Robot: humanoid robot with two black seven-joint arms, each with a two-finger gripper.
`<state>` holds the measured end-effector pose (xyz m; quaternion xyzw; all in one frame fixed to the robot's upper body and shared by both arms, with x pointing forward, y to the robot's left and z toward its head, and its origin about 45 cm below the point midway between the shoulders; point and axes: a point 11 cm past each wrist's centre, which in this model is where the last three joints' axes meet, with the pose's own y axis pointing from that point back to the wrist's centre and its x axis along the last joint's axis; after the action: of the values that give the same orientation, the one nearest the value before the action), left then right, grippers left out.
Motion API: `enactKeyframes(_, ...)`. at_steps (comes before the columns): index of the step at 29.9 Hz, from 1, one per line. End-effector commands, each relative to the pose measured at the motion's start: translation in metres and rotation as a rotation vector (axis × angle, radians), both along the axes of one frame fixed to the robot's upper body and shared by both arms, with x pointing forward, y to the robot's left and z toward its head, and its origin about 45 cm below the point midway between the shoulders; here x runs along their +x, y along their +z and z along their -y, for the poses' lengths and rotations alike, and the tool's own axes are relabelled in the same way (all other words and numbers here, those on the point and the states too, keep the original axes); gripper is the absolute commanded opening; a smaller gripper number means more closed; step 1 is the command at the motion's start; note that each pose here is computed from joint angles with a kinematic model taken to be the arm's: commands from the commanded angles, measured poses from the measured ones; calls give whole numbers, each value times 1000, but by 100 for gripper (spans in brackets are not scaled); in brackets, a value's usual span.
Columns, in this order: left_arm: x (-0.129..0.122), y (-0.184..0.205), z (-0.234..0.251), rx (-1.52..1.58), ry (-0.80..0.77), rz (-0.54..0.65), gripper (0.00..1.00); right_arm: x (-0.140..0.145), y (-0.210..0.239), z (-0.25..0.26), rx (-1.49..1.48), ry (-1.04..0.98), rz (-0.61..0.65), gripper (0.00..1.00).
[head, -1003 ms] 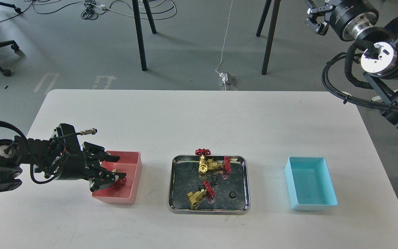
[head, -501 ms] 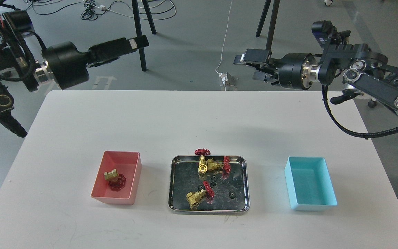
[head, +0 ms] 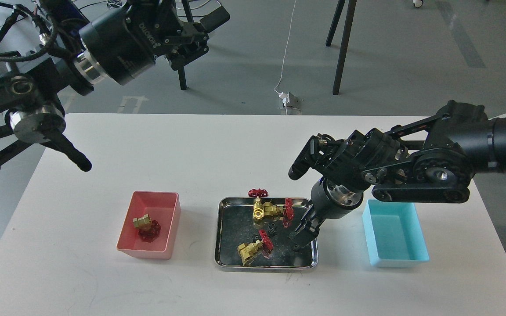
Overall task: Place valve in pink box and gear in blue box
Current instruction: 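Reach the right gripper into the tray toward a small gear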
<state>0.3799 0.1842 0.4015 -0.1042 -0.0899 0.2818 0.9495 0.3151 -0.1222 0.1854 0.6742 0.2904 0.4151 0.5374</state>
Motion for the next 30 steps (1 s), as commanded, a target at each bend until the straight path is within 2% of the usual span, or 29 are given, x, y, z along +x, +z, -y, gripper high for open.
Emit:
enactKeyframes(1,0,-4,0,-2,9,-9,94,-12,-16,-5,-48,51,-24,73)
enactKeyframes(4,1,-9,-2,-3,21,-18,94,-16,-29,-14,-62,70,-31,64)
enactKeyframes(9,9,-3,-10,-44,57,-15,94,-12,-42,-14,-94,69,-21,64)
enactKeyframes(30,7,-19,-10,-78,61,-55,94,-9,-66,-17,-97,30,-23,61)
